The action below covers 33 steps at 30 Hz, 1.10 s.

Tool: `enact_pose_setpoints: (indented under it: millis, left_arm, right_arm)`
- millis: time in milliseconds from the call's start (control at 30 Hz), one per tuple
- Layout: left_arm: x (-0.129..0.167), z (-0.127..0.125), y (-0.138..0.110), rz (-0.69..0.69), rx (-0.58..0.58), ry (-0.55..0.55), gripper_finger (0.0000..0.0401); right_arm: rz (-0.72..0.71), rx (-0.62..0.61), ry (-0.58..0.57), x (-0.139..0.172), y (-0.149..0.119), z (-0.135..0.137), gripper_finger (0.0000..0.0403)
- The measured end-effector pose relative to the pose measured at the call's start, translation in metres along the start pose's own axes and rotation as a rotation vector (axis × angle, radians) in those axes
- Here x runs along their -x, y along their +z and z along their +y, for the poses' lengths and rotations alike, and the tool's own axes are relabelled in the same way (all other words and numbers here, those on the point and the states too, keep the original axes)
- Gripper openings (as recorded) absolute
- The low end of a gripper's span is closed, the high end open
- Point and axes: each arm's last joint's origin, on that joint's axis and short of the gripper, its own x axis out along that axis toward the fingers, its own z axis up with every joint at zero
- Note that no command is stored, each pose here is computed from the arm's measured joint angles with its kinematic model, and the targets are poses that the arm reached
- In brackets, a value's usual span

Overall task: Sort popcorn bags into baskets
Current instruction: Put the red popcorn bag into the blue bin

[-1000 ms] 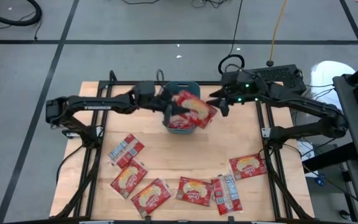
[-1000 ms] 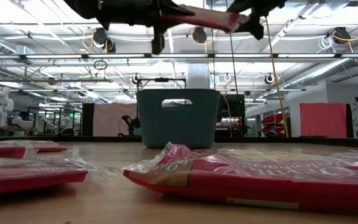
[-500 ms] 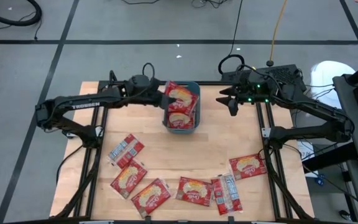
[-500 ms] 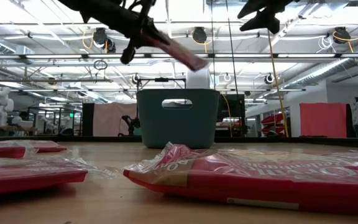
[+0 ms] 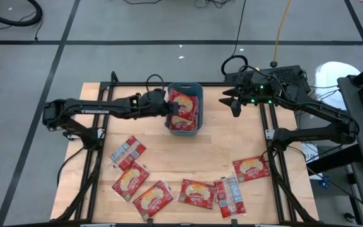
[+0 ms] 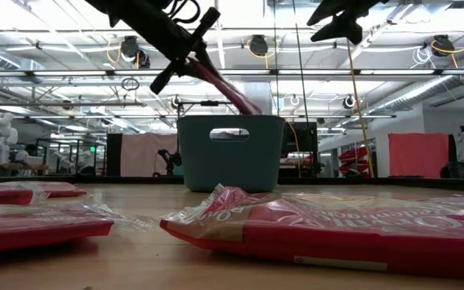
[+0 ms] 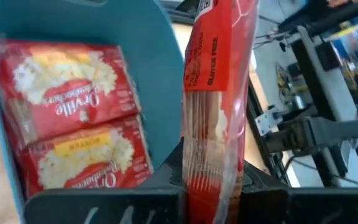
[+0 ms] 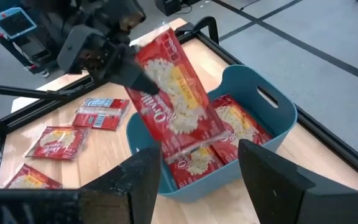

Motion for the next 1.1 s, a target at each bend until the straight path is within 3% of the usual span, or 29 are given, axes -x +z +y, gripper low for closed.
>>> enact_pose_setpoints:
  millis: [233,600,833,1100]
  left_arm:
    - [-0.017,0.003,-0.017,-0.055,0.093,0.081,0.0055]
    - [-0.043,0.003,-0.038,0.002,0.093,0.046,0.0059]
    - [-0.043,0.007,-0.035,0.01,0.055,0.067,0.006]
    - [-0.047,0.012,-0.039,0.027,0.147,0.104,0.006]
  right_arm:
    - [0.0,-0.049,-0.001,0.0,0.0,0.0,0.0203]
    - [0.01,-0.05,-0.001,0.0,-0.001,0.0,0.0203]
    - [0.018,-0.035,-0.004,-0.001,-0.002,0.0,0.0203]
    - [0.036,-0.04,0.002,-0.012,-0.013,-0.004,0.0203]
